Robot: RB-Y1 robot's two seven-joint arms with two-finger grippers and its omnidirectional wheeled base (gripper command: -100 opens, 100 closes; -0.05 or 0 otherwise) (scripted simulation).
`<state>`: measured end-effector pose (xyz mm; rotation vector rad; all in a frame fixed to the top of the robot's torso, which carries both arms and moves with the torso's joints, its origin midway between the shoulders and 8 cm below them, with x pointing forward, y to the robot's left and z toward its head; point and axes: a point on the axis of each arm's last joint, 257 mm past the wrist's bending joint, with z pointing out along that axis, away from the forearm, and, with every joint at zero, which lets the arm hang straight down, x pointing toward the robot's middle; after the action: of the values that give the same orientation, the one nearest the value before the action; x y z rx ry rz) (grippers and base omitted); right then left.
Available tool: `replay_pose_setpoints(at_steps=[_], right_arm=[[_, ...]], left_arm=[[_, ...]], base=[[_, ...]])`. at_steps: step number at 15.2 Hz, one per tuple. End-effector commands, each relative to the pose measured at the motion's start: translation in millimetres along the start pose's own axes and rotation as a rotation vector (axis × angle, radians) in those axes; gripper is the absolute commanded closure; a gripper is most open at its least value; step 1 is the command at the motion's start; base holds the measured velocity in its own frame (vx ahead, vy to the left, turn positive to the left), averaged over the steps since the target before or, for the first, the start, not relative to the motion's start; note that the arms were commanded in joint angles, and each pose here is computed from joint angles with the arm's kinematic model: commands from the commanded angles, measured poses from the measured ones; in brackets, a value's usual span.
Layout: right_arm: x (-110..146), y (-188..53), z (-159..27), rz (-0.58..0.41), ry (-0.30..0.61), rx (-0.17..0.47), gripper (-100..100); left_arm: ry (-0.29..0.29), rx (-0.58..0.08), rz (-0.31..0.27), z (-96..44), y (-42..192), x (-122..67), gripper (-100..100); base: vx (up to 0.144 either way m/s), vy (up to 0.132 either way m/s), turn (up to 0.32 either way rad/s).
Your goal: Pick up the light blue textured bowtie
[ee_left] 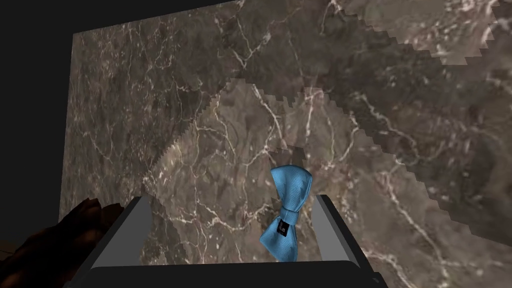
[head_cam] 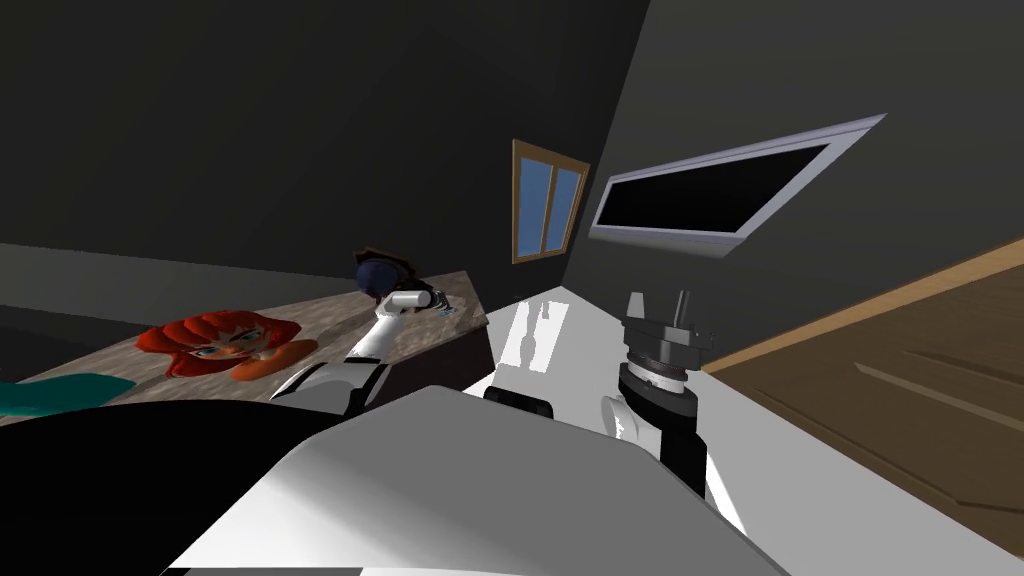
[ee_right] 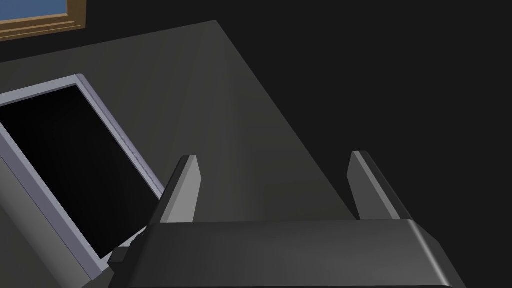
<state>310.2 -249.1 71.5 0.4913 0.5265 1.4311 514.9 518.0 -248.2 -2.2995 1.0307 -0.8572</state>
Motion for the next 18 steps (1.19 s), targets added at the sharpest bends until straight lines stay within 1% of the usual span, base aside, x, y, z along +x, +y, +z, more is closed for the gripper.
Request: replay_pose_setpoints(at_steps=[1, 2, 3, 5, 6, 8, 9, 11, 12, 13, 14, 15, 16, 17, 18], right_arm=[[0.0, 0.0, 0.0, 0.0, 0.0, 0.0, 0], [0.0, 0.0, 0.0, 0.0, 0.0, 0.0, 0], [0.0, 0.0, 0.0, 0.0, 0.0, 0.0, 0], [0.0, 0.0, 0.0, 0.0, 0.0, 0.0, 0], [0.0, 0.0, 0.0, 0.0, 0.0, 0.0, 0], [0.0, 0.0, 0.0, 0.0, 0.0, 0.0, 0], [0.0, 0.0, 0.0, 0.0, 0.0, 0.0, 0], [0.0, 0.0, 0.0, 0.0, 0.0, 0.0, 0], [0.0, 0.0, 0.0, 0.0, 0.0, 0.0, 0], [0.0, 0.0, 0.0, 0.0, 0.0, 0.0, 0], [0.0, 0.0, 0.0, 0.0, 0.0, 0.0, 0], [0.0, 0.0, 0.0, 0.0, 0.0, 0.0, 0], [0.0, 0.0, 0.0, 0.0, 0.0, 0.0, 0], [0.0, 0.0, 0.0, 0.0, 0.0, 0.0, 0], [0.0, 0.0, 0.0, 0.0, 0.0, 0.0, 0]], left_arm=[[-0.027, -0.045, -0.003, -0.7, 8.9, -8.2, -100], [-0.027, -0.045, -0.003, -0.7, 8.9, -8.2, -100], [-0.058, -0.088, -0.01, -0.3, 12.1, -20.0, -100], [-0.07, -0.11, -0.01, -1.0, 17.7, -23.0, -100], [-0.1, -0.15, -0.016, -1.7, 20.7, -34.9, -100], [-0.112, -0.173, -0.016, -3.0, 26.6, -38.0, -100], [-0.141, -0.209, -0.021, -4.6, 29.6, -49.8, -100], [-0.154, -0.234, -0.022, -6.4, 35.6, -52.9, -100], [-0.184, -0.272, -0.026, -9.1, 39.8, -65.3, -100], [-0.193, -0.29, -0.026, -10.8, 44.1, -67.4, -100], [-0.194, -0.292, -0.027, -11.0, 44.6, -67.7, -100], [-0.228, -0.337, -0.031, -15.3, 51.2, -80.9, -100], [-0.233, -0.347, -0.031, -16.4, 53.6, -82.0, -100], [-0.262, -0.385, -0.035, -20.6, 59.0, -94.2, -100], [-0.27, -0.399, -0.035, -22.5, 62.4, -95.7, -100]], base=[[0.06, -0.009, -0.029], [0.037, 0.0, -0.007], [0.054, -0.002, -0.032], [0.057, 0.003, -0.04], [0.058, -0.003, -0.045], [0.062, 0.0, -0.027], [0.072, 0.012, -0.032], [0.068, 0.008, -0.026], [0.067, 0.008, -0.028], [0.069, 0.017, -0.026], [0.049, 0.013, -0.011], [0.065, 0.01, -0.027], [0.076, 0.012, -0.027], [0.081, 0.014, -0.03], [0.076, 0.011, -0.026]])
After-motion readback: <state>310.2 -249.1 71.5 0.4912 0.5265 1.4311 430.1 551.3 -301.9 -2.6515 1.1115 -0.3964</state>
